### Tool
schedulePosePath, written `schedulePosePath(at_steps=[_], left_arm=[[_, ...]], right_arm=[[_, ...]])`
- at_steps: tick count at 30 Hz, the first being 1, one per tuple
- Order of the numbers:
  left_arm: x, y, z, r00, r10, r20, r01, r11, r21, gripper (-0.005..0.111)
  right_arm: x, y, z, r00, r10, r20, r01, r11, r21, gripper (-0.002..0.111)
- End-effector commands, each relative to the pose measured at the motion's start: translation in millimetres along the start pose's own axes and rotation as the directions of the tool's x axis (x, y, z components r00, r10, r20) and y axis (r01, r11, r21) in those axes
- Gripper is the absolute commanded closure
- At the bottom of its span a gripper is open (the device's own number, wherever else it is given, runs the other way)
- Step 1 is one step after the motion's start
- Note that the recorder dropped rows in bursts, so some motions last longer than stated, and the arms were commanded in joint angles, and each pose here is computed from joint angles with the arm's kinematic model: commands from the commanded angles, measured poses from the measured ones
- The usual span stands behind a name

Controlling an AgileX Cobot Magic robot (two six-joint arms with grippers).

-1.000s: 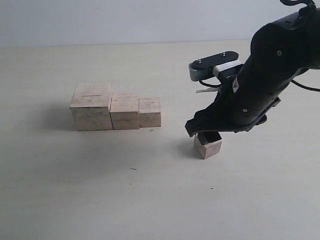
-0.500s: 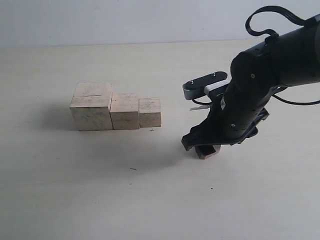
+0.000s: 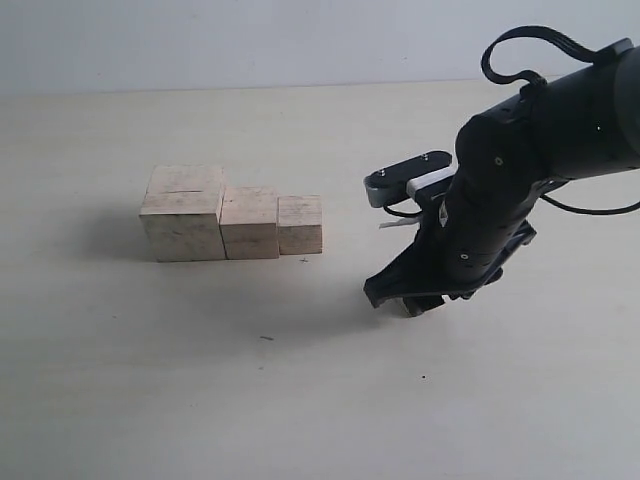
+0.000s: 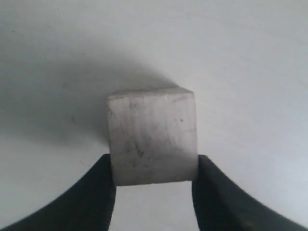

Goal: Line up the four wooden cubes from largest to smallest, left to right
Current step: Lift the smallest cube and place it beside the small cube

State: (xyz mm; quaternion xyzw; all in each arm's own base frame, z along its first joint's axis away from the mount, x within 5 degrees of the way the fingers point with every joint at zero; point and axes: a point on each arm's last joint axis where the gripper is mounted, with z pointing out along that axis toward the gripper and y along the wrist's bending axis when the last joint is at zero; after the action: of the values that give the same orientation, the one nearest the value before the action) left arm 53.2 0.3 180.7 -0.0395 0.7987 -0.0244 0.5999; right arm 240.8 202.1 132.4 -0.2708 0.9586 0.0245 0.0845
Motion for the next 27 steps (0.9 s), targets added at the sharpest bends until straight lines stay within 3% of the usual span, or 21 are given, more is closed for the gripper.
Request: schedulePosePath(at_steps=[1,3,7,12,22,24,27], left_arm=[[-0.5,-0.3,-0.1,1.000,-0.001,0.015,0.001,1.000,0.007,0.107],[-0.5,-0.3,-0.1,1.000,-0.001,0.015,0.001,1.000,0.007,0.107],[-0.5,-0.3,-0.1,1.000,-0.001,0.015,0.001,1.000,0.007,0.107],[-0.5,-0.3,-0.1,1.000,-0.001,0.015,0.001,1.000,0.007,0.107],[-0.5,-0.3,-0.1,1.000,-0.001,0.015,0.001,1.000,0.007,0.107],[-0.5,-0.3,-0.1,1.000,-0.001,0.015,0.001,1.000,0.007,0.107],[-0.5,-0.3,-0.1,1.000,-0.001,0.015,0.001,1.000,0.007,0.107]], right_arm=[[-0.2,0.7,-8.3,1.000,-0.014,0.013,0.014,1.000,0.001,0.099],[-3.4,0.9,-16.7,1.000,-0.015,0.013,0.015,1.000,0.002,0.108],[-16.0,-0.5,-38.5,0.996,-0.090,0.002,0.090,0.995,0.035,0.108],[-43.8,-17.7,-73.6,0.979,-0.205,0.012,0.200,0.965,0.166,0.108],[-83.2,-119.5,-142.4,0.981,-0.085,0.172,0.060,0.987,0.148,0.108],[-82.3,-133.3,-145.3,0.969,-0.159,0.189,0.137,0.983,0.125,0.108],[-83.0,-136.4,-140.9,0.906,-0.371,0.206,0.363,0.929,0.078,0.108]])
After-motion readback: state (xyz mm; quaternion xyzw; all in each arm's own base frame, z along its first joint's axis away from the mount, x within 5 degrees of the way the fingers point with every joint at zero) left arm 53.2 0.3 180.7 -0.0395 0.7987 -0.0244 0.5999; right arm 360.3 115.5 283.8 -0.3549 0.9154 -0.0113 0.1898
